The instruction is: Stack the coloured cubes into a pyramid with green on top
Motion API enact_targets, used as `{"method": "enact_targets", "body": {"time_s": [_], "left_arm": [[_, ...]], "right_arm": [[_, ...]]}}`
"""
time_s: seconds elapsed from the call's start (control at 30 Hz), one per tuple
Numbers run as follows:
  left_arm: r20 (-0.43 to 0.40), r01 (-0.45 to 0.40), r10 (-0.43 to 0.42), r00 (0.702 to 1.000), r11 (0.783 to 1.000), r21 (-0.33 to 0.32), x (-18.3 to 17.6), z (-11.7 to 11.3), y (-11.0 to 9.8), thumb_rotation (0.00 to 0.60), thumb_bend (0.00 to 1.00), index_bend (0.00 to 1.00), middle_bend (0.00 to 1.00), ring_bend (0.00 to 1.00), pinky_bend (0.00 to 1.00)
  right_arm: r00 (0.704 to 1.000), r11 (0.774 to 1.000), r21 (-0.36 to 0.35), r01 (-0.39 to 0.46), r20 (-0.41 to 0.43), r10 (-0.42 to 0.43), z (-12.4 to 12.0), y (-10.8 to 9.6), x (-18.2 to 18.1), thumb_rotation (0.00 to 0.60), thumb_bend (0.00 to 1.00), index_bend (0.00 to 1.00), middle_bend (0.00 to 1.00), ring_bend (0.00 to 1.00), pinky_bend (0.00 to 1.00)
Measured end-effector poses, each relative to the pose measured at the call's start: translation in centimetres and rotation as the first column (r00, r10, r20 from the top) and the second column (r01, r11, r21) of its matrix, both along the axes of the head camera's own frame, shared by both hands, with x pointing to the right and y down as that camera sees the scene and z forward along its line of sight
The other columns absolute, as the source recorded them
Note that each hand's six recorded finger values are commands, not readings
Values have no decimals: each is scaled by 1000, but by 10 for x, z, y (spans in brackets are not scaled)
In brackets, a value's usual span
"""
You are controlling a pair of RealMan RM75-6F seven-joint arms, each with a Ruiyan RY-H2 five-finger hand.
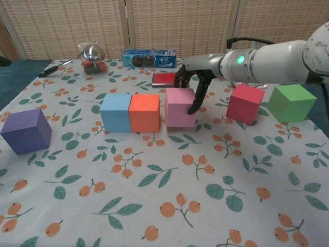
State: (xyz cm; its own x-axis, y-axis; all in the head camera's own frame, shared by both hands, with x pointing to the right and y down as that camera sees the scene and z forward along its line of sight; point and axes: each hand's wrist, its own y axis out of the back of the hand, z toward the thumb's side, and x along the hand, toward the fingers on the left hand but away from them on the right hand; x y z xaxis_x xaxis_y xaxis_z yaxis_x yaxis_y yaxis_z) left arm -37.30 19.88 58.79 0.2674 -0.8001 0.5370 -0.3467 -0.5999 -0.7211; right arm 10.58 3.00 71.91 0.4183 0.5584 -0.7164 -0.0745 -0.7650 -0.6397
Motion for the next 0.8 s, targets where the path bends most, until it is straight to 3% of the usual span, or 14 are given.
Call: {"method": "enact_targets", "body": {"time_s": [0.8], "left_arm": [[-31,2,-2,1000,1000,-6,-6,-1,6,600,316,95,24,0,60]], "right_arm": [[999,1000,10,-17,-35,18,10,7,-18,600,41,444,412,158,0]]}}
